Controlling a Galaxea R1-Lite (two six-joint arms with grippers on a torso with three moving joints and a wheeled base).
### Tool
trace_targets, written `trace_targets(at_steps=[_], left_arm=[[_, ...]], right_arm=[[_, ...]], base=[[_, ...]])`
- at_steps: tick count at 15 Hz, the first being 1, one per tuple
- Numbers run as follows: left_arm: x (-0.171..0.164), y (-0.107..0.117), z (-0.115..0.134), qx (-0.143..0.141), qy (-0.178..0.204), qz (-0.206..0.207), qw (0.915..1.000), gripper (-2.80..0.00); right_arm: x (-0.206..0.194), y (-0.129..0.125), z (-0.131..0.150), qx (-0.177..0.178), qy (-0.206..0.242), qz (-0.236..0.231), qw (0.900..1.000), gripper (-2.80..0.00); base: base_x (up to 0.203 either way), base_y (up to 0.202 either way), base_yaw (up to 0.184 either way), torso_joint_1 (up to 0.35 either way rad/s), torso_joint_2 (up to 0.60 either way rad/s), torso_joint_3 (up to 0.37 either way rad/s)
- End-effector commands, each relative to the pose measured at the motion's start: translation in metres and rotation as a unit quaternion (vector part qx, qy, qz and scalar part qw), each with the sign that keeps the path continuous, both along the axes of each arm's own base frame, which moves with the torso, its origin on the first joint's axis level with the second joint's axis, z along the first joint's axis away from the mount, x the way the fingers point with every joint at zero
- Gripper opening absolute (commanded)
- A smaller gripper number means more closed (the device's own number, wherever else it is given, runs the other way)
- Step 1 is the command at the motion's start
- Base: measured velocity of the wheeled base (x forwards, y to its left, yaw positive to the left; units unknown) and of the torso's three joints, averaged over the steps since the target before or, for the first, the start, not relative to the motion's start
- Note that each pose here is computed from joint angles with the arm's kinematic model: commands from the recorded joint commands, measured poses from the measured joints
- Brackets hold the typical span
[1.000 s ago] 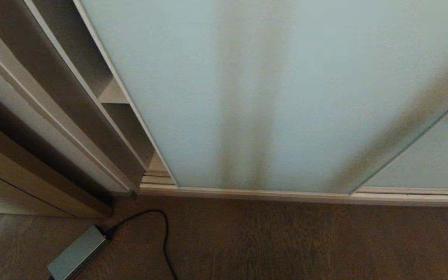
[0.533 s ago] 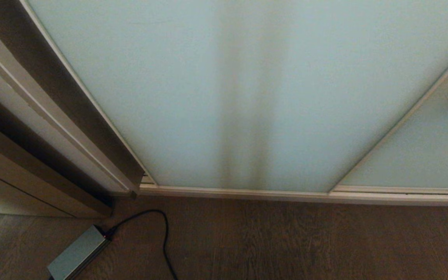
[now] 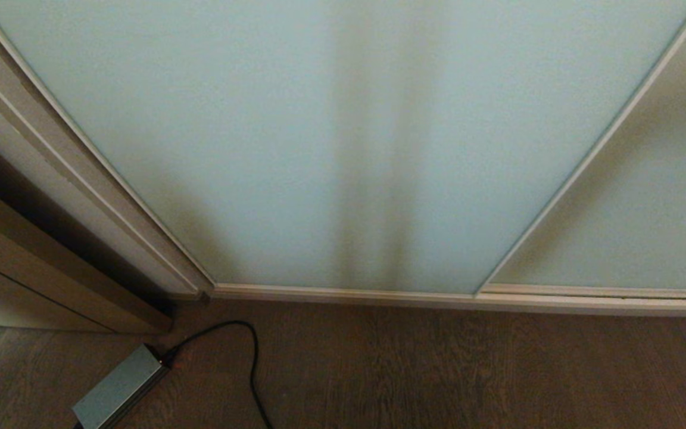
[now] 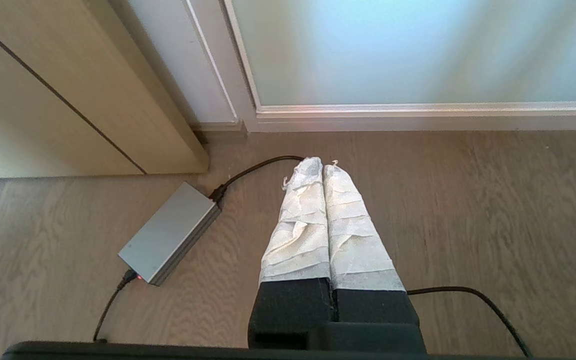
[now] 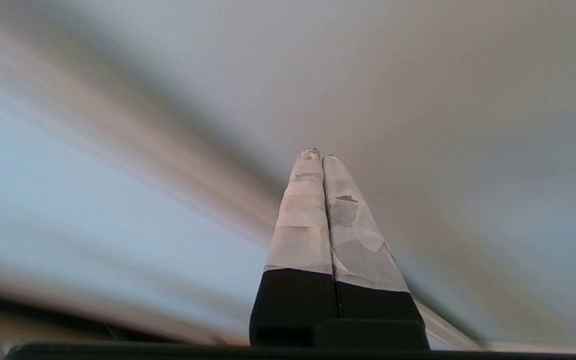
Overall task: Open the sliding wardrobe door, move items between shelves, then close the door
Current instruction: Close the door
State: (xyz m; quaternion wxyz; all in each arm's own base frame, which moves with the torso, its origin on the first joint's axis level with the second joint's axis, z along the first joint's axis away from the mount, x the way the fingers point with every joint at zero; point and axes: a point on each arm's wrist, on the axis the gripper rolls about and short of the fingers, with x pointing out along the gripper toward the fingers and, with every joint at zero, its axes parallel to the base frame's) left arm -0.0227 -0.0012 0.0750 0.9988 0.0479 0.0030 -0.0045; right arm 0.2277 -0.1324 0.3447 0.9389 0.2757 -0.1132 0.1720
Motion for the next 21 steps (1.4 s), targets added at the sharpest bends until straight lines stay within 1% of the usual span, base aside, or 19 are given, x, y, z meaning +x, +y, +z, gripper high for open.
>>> trace_targets(at_steps=[1,2,3,4,5,7,9,11,13,14,15,16,18,19,20,21], left_arm=[[0.0,0.0,0.0,0.0,0.001,0.001,1.0,-2.8],[0.0,0.0,0.0,0.0,0.001,0.0,1.0,-2.8],[0.0,0.0,0.0,0.0,0.001,0.001,1.0,-2.8],[0.0,0.0,0.0,0.0,0.001,0.0,1.0,-2.8],[0.0,0.0,0.0,0.0,0.001,0.001,1.0,-2.8],[0.0,0.0,0.0,0.0,0.001,0.001,1.0,-2.8],[0.0,0.0,0.0,0.0,0.001,0.0,1.0,-2.8],[0.0,0.0,0.0,0.0,0.001,0.0,1.0,-2.8],[0.0,0.0,0.0,0.0,0.001,0.0,1.0,-2.8],[0.0,0.0,0.0,0.0,0.001,0.001,1.0,-2.8],[0.0,0.0,0.0,0.0,0.001,0.0,1.0,-2.8],[0.0,0.0,0.0,0.0,0.001,0.0,1.0,-2.8],[0.0,0.0,0.0,0.0,0.001,0.001,1.0,-2.8],[0.0,0.0,0.0,0.0,0.001,0.001,1.0,-2.8],[0.0,0.0,0.0,0.0,0.001,0.001,1.0,-2.8],[0.0,0.0,0.0,0.0,0.001,0.001,1.0,-2.8]], right_arm=[[-0.036,0.052,0.012,-0.102,-0.042,0.023,0.994,-2.8],[-0.046,0.069,0.0,-0.14,-0.035,0.032,0.989,-2.8],[-0.054,0.081,-0.018,-0.178,-0.022,0.031,0.983,-2.8],[-0.062,0.091,-0.039,-0.222,-0.006,0.016,0.975,-2.8],[-0.072,0.1,-0.057,-0.256,0.008,-0.01,0.966,-2.8],[-0.109,0.116,-0.083,-0.292,0.012,-0.059,0.954,-2.8],[-0.15,0.126,-0.112,-0.321,0.002,-0.097,0.942,-2.8],[-0.186,0.133,-0.155,-0.339,0.001,-0.124,0.933,-2.8],[-0.214,0.137,-0.191,-0.345,-0.006,-0.148,0.927,-2.8],[-0.223,0.138,-0.205,-0.345,-0.002,-0.157,0.925,-2.8],[-0.226,0.137,-0.217,-0.343,0.02,-0.166,0.924,-2.8],[-0.226,0.136,-0.232,-0.341,0.075,-0.181,0.92,-2.8],[-0.225,0.135,-0.242,-0.352,0.112,-0.157,0.916,-2.8],[-0.226,0.135,-0.247,-0.353,0.133,-0.145,0.915,-2.8],[-0.227,0.134,-0.255,-0.343,0.169,-0.142,0.913,-2.8],[-0.229,0.133,-0.259,-0.325,0.193,-0.152,0.913,-2.8]], base=[[0.0,0.0,0.0,0.0,0.0,0.0],[0.0,0.0,0.0,0.0,0.0,0.0],[0.0,0.0,0.0,0.0,0.0,0.0],[0.0,0.0,0.0,0.0,0.0,0.0],[0.0,0.0,0.0,0.0,0.0,0.0],[0.0,0.0,0.0,0.0,0.0,0.0],[0.0,0.0,0.0,0.0,0.0,0.0],[0.0,0.0,0.0,0.0,0.0,0.0],[0.0,0.0,0.0,0.0,0.0,0.0],[0.0,0.0,0.0,0.0,0.0,0.0],[0.0,0.0,0.0,0.0,0.0,0.0],[0.0,0.0,0.0,0.0,0.0,0.0],[0.0,0.0,0.0,0.0,0.0,0.0],[0.0,0.0,0.0,0.0,0.0,0.0],[0.0,0.0,0.0,0.0,0.0,0.0],[0.0,0.0,0.0,0.0,0.0,0.0]])
